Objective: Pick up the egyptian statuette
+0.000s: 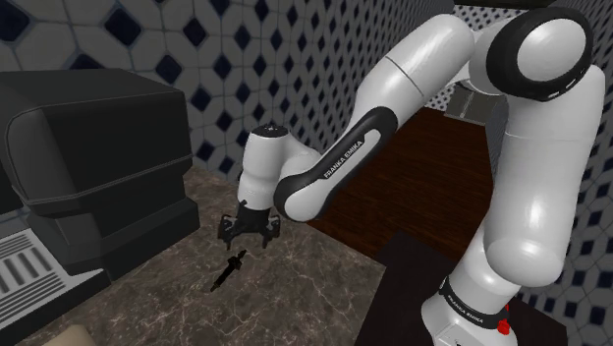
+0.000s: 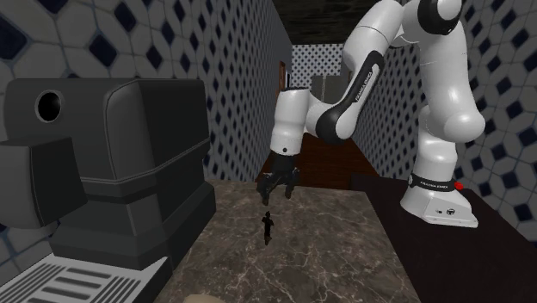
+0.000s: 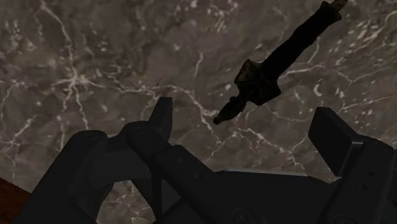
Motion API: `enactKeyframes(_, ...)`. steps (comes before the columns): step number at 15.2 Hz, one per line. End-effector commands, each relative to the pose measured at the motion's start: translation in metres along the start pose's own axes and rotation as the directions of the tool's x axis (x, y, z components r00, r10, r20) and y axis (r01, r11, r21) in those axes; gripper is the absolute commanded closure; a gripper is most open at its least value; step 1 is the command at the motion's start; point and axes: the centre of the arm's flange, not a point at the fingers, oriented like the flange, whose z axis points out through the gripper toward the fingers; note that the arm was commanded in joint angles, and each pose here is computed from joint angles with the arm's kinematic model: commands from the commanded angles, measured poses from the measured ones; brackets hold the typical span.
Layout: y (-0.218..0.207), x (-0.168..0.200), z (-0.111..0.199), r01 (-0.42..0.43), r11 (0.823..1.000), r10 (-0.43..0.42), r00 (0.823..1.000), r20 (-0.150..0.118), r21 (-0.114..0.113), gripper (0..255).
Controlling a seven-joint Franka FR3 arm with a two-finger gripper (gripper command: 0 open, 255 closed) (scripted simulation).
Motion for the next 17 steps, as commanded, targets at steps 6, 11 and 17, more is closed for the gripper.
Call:
enactKeyframes(6, -0.025, 0.003, 0.05, -0.052, 0.999, 0.052, 0.999, -0.003, 0.003, 0)
enactKeyframes(11, -0.023, 0.002, 0.069, -0.052, 0.999, 0.052, 0.999, -0.003, 0.003, 0)
enactKeyframes(17, -0.023, 0.001, 0.07, -0.052, 0.999, 0.052, 0.999, -0.003, 0.003, 255)
